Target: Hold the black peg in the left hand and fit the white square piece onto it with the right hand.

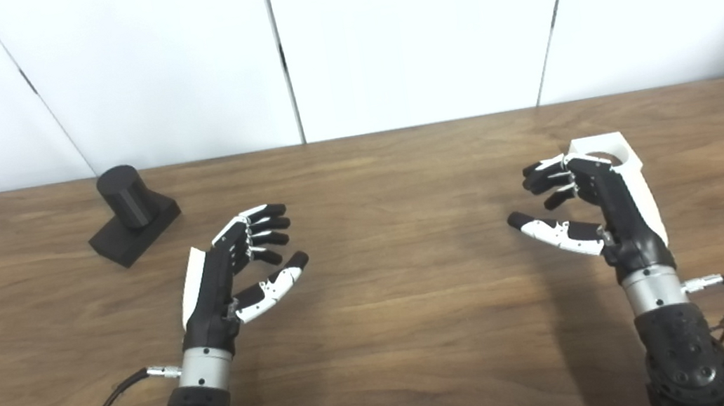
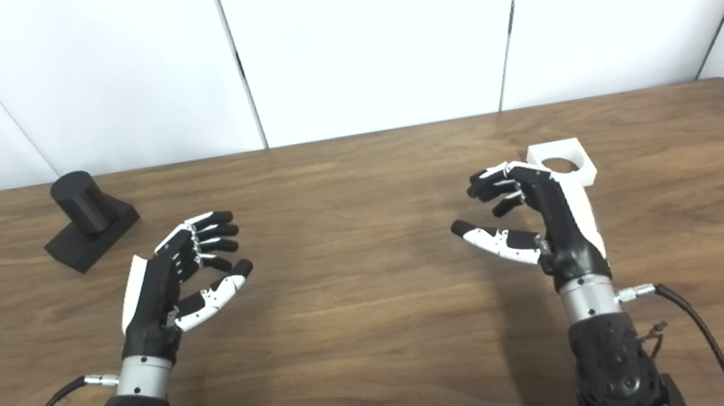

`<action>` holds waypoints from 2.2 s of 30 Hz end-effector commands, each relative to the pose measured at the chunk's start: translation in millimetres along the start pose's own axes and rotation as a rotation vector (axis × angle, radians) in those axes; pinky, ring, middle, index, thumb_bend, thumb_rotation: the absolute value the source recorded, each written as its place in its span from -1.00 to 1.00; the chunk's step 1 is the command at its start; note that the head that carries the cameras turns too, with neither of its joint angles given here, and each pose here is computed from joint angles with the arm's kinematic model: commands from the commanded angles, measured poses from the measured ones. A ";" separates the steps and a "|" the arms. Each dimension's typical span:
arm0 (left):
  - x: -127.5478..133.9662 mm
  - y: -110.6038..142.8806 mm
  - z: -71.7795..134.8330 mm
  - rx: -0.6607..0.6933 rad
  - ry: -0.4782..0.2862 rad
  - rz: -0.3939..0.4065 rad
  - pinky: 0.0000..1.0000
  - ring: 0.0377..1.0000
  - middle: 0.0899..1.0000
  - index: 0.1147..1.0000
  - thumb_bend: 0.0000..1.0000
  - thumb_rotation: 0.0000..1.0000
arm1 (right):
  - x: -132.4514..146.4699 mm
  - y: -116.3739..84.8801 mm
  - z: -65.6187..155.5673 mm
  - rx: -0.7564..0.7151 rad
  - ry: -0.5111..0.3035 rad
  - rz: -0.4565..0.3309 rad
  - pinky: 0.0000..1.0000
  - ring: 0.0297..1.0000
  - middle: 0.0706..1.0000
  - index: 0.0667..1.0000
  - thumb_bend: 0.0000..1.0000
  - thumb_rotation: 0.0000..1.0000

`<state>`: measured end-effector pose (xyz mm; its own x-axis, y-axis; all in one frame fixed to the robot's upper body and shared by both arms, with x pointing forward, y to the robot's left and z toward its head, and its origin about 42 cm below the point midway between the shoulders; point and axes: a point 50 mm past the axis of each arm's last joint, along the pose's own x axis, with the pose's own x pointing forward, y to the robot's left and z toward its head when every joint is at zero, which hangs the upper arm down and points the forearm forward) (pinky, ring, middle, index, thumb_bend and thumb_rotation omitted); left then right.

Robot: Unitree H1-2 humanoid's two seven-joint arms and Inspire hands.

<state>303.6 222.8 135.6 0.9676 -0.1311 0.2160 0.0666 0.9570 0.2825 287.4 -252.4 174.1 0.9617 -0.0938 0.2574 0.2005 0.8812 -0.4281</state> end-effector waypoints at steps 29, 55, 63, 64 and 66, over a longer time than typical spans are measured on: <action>12.2 -31.4 16.7 -0.008 -0.073 -0.009 0.06 0.30 0.36 0.36 0.13 -0.97 | 7.1 -26.3 6.1 0.017 -0.094 -0.027 -0.04 0.15 0.24 -0.09 0.00 -0.78; 34.1 31.9 42.0 0.385 -0.070 -0.053 0.18 0.38 0.42 0.38 0.49 -0.57 | 4.6 -26.2 12.4 0.037 -0.056 -0.035 -0.06 0.14 0.24 -0.09 0.00 -0.78; 53.5 74.7 51.7 0.518 -0.071 0.067 0.21 0.45 0.48 0.38 0.56 -0.46 | 5.0 -25.0 13.5 0.038 -0.054 -0.039 -0.06 0.13 0.23 -0.09 0.00 -0.78; 55.6 80.1 53.7 0.544 -0.075 0.081 0.23 0.46 0.49 0.37 0.56 -0.45 | 4.7 -24.8 13.7 0.039 -0.053 -0.039 -0.06 0.13 0.23 -0.09 0.00 -0.78; 58.7 89.0 57.9 0.588 -0.078 0.106 0.25 0.47 0.50 0.38 0.55 -0.42 | 4.5 -24.9 14.1 0.036 -0.053 -0.038 -0.06 0.12 0.24 -0.09 0.00 -0.78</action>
<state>343.6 278.7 199.9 0.9664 -0.0951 0.2387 -0.1073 0.6947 0.7112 281.9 -270.4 180.1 0.9626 -0.1068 0.2490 0.2031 0.8928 -0.4021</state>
